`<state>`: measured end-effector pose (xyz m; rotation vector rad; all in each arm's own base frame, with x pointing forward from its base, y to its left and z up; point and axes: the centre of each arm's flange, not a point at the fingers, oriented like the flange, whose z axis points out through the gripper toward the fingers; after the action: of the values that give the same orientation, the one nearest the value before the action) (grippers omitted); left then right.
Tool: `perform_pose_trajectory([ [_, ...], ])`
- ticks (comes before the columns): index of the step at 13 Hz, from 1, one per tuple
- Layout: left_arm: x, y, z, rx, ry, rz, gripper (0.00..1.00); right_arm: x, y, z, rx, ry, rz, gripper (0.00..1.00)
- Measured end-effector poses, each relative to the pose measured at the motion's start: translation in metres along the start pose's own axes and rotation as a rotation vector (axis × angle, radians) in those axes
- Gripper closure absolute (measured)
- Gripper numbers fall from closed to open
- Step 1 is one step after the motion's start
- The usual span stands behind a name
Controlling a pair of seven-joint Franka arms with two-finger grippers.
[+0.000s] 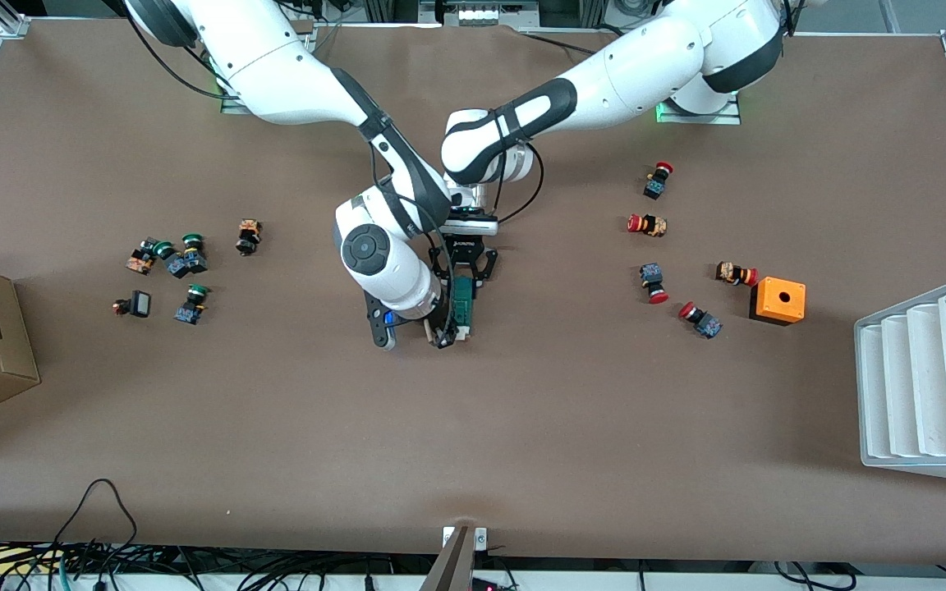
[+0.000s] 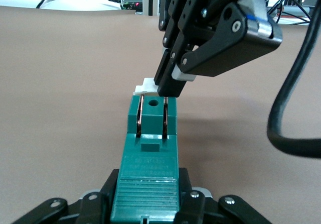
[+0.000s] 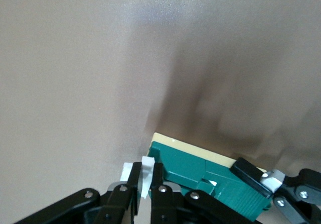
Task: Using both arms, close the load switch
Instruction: 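Press the lever blades down into the contacts with the right gripper, then open the right gripper and draw the right arm back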
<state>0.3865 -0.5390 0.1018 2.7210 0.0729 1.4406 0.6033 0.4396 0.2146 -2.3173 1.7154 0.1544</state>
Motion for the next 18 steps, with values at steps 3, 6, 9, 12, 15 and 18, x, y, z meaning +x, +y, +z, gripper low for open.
perform_pose_trajectory([
  [3,0.0,0.0,0.0,0.0,0.0,0.0,0.51,0.001,0.001,0.001,-0.002,0.001,0.001,0.92],
  [6,0.0,0.0,0.0,0.0,0.0,0.0,0.51,0.001,0.0,0.001,-0.003,0.001,0.001,0.91],
  [9,0.0,0.0,0.0,-0.001,0.001,0.002,0.51,0.005,-0.008,-0.013,-0.003,0.003,0.007,0.67],
  [12,-0.001,0.0,0.0,-0.001,0.007,0.006,0.51,0.022,-0.023,-0.069,-0.034,0.003,-0.028,0.33],
  [15,-0.002,0.0,0.0,-0.004,0.008,0.008,0.49,0.049,-0.033,-0.135,-0.056,0.007,-0.167,0.02],
  [18,-0.002,0.002,0.005,-0.026,0.011,0.011,0.24,0.09,-0.028,-0.195,-0.101,0.001,-0.344,0.01],
])
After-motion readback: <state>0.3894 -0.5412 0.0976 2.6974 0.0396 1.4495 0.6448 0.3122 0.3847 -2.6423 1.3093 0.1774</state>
